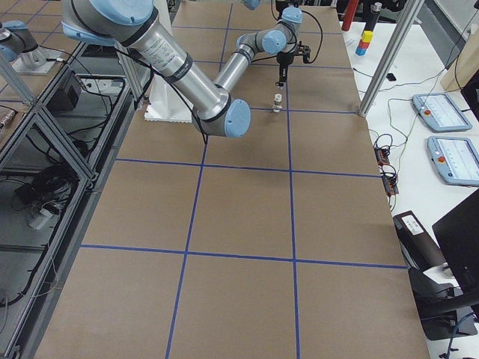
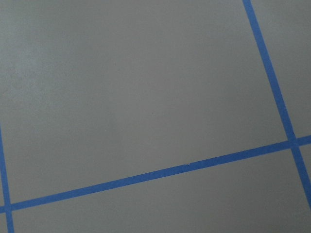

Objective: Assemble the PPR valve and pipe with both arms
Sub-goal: 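Lower the chrome fitting into the valve's top opening with the right gripper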

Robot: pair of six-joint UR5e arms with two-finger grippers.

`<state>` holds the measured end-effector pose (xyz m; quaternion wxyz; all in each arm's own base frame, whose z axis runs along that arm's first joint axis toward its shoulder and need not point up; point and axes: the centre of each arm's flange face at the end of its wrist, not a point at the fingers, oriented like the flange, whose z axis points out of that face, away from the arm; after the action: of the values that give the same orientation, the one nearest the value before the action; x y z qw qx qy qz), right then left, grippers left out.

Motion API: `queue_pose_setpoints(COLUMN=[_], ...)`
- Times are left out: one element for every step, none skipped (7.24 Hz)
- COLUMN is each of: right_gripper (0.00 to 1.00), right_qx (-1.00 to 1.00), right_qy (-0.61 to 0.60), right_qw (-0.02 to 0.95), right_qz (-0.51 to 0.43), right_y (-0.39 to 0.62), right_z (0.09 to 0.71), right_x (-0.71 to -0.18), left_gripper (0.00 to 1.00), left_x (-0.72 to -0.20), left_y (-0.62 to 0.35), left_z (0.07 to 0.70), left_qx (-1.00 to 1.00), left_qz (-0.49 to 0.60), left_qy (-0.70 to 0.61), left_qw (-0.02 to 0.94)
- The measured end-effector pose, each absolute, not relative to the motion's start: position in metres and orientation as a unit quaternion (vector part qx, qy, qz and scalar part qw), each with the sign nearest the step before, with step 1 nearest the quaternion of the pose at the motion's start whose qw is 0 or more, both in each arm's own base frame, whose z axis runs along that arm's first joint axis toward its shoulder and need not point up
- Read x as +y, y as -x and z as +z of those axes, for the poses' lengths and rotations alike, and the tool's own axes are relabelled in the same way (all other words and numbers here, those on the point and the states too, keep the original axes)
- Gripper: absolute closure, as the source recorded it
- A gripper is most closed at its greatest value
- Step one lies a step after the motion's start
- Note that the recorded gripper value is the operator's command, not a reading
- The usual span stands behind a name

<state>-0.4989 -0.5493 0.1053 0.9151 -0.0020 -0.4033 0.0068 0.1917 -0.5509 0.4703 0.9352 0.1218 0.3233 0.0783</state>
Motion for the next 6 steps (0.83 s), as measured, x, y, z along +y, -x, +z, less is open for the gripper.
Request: queue_pose_setpoints(right_gripper=[1.0,1.0,1.0,1.0,1.0,1.0], right_qx=[-0.399,-0.393,-0.387,-0.382,-0.379,-0.377], right_qy=[0.003,0.002,0.003,0.005,0.008,0.008], right_qw=[0.917,0.92,0.922,0.924,0.925,0.926], right_qz=[0.006,0.006,0.006,0.005,0.004,0.001], right_y=[0.505,0.513,0.522,0.531,0.537,0.542], right_z=[0.107,0.107,0.104,0.103,0.104,0.105], right_x=[-0.548,-0.548,-0.551,-0.553,-0.553,-0.55], left_gripper=[0.0,0.0,0.0,0.0,0.0,0.0], left_x=[-0.552,-0.554,-0.557,-0.561,-0.563,-0.565], left_y=[-0.193,-0.194,-0.195,-0.197,-0.199,-0.2], left_z=[0.472,0.478,0.488,0.494,0.495,0.493], left_qx=[0.323,0.324,0.326,0.328,0.33,0.332], left_qz=[0.079,0.079,0.08,0.08,0.081,0.082], left_qy=[-0.121,-0.122,-0.127,-0.133,-0.136,-0.137], left_qw=[0.935,0.935,0.934,0.932,0.93,0.93])
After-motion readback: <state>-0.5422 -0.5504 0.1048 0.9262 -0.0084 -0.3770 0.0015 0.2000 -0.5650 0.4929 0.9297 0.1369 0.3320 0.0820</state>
